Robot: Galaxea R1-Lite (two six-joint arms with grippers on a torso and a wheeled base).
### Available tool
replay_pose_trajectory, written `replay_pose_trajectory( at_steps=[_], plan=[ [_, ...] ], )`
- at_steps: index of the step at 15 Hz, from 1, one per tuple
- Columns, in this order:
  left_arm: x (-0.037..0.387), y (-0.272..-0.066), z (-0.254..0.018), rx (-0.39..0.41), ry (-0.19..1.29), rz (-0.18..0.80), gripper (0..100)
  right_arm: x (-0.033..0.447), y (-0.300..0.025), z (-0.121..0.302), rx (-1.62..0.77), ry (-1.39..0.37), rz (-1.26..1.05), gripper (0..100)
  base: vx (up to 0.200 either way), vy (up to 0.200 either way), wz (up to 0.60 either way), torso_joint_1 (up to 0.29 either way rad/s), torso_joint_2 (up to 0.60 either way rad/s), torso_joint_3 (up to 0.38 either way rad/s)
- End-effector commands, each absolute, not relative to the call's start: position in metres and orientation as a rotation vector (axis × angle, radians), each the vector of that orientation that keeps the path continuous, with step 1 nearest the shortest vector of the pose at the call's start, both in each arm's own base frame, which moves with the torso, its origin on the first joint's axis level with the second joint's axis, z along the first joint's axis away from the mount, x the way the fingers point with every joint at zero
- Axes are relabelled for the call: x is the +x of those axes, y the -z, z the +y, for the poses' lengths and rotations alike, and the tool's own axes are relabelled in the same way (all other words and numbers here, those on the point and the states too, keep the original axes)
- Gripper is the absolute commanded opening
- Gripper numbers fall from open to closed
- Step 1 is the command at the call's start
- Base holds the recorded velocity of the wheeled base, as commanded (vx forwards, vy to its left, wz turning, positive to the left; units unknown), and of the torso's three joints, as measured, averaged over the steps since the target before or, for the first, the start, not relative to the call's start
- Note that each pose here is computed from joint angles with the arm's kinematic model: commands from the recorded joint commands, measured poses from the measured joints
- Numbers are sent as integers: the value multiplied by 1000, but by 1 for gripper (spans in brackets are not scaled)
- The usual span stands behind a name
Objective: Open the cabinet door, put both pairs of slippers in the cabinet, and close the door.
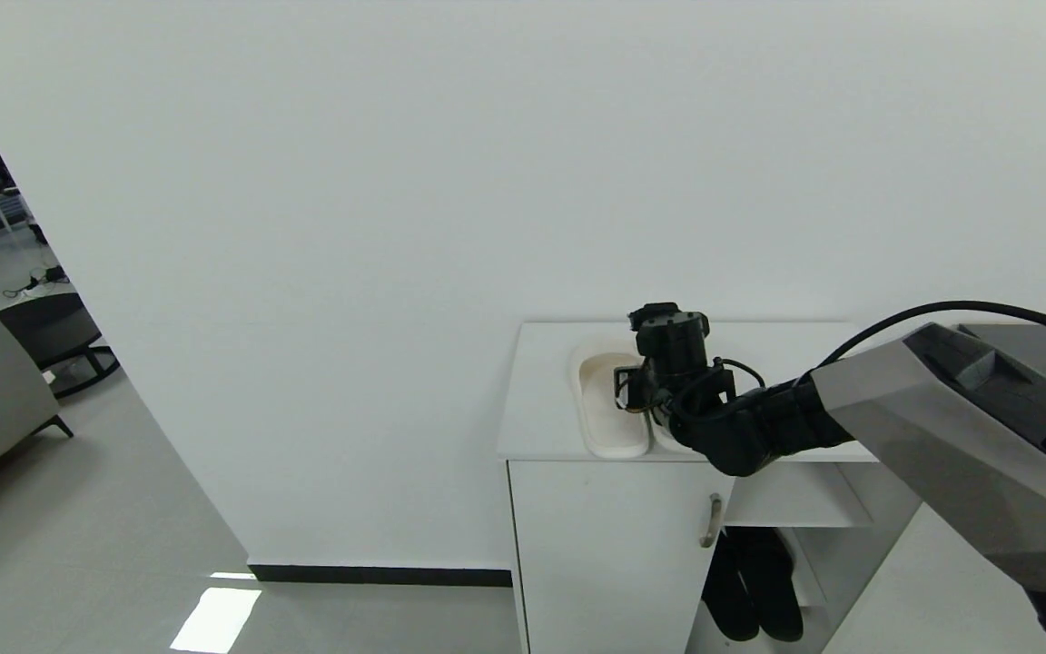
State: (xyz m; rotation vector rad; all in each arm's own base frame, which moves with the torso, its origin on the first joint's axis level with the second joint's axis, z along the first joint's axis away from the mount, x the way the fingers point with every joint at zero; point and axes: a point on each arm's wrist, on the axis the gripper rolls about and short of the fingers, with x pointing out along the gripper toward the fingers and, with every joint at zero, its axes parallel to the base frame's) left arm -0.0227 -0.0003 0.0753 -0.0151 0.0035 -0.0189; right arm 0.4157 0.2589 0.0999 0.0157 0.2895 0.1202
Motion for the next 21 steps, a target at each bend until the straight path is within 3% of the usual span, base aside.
replay_pose_trajectory(
  at_steps=[1, 5, 11, 17, 21],
  plan=[
    [-23, -75, 0, -15, 20, 5, 0, 417, -97, 260, 14, -120, 292, 0, 0, 0, 0, 0, 0, 0],
    [-23, -75, 0, -17, 20, 5, 0, 410, -107, 258, 23, -128, 285, 0, 0, 0, 0, 0, 0, 0],
    [-23, -75, 0, -17, 20, 5, 0, 317, -155, 231, 64, -353, 244, 0, 0, 0, 0, 0, 0, 0],
    [-23, -75, 0, -11, 25, 5, 0, 245, -167, 217, 81, -508, 222, 0, 0, 0, 0, 0, 0, 0],
    [-23, -75, 0, -12, 25, 5, 0, 227, -169, 205, 111, -680, 258, 0, -50, 0, 0, 1, 1, 1]
  ],
)
